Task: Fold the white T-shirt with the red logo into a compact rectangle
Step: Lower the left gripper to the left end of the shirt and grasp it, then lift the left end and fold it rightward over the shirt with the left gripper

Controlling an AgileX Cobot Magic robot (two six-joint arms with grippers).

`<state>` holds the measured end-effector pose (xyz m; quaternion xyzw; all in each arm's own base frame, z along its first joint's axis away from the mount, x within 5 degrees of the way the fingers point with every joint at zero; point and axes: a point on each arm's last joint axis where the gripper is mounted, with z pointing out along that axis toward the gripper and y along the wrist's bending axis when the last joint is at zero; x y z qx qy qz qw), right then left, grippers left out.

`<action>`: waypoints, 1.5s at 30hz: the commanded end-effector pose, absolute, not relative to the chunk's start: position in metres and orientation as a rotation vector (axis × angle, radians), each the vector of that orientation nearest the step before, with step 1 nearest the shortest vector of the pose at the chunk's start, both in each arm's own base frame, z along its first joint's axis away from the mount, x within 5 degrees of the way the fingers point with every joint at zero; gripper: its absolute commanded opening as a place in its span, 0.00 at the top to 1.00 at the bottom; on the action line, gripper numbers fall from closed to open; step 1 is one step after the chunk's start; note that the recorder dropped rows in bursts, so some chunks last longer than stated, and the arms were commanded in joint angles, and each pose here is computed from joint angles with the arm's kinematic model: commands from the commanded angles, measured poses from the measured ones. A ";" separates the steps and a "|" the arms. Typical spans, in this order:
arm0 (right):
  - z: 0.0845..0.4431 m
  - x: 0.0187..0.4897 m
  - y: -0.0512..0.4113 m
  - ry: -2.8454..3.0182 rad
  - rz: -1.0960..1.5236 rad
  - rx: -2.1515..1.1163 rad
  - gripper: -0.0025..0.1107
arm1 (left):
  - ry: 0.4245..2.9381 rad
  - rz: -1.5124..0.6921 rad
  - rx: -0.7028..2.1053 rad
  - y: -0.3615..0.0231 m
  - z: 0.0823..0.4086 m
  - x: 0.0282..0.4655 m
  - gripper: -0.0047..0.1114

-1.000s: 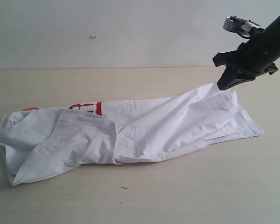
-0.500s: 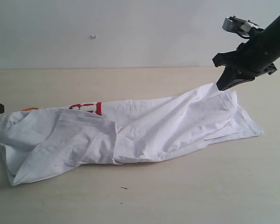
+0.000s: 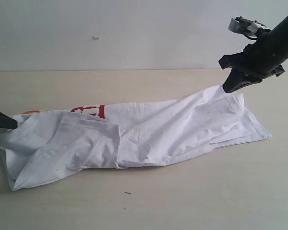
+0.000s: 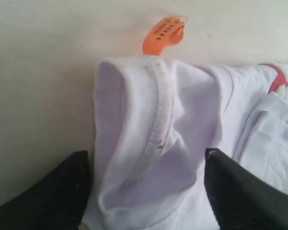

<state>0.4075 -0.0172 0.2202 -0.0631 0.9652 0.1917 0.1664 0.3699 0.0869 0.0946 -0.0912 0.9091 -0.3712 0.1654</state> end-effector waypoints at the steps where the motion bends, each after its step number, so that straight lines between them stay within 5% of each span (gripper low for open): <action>1: 0.222 0.408 -0.018 2.735 0.544 -0.192 0.98 | 2.594 -1.055 -0.238 0.087 0.092 0.370 0.39; 5: 0.222 0.408 -0.018 2.735 0.544 -0.192 0.98 | 2.596 -1.072 -0.190 0.083 0.092 0.370 0.51; 13: 0.222 0.408 -0.018 2.735 0.544 -0.192 0.98 | 2.619 -1.067 -0.099 0.074 0.091 0.370 0.96; 28: 0.223 0.408 -0.017 2.729 0.555 -0.183 0.98 | 2.608 -0.773 0.025 0.075 0.178 0.373 0.96; 33: 0.224 0.409 -0.015 2.720 0.583 -0.168 0.98 | 2.589 -0.762 0.193 0.029 0.202 0.379 0.96; 39: 0.224 0.409 -0.015 2.719 0.585 -0.166 0.98 | 2.457 -0.706 0.402 -0.038 0.276 0.387 0.96; 45: 0.256 0.413 -0.012 2.676 0.630 -0.204 0.98 | 2.367 -0.721 0.614 -0.121 0.288 0.385 0.96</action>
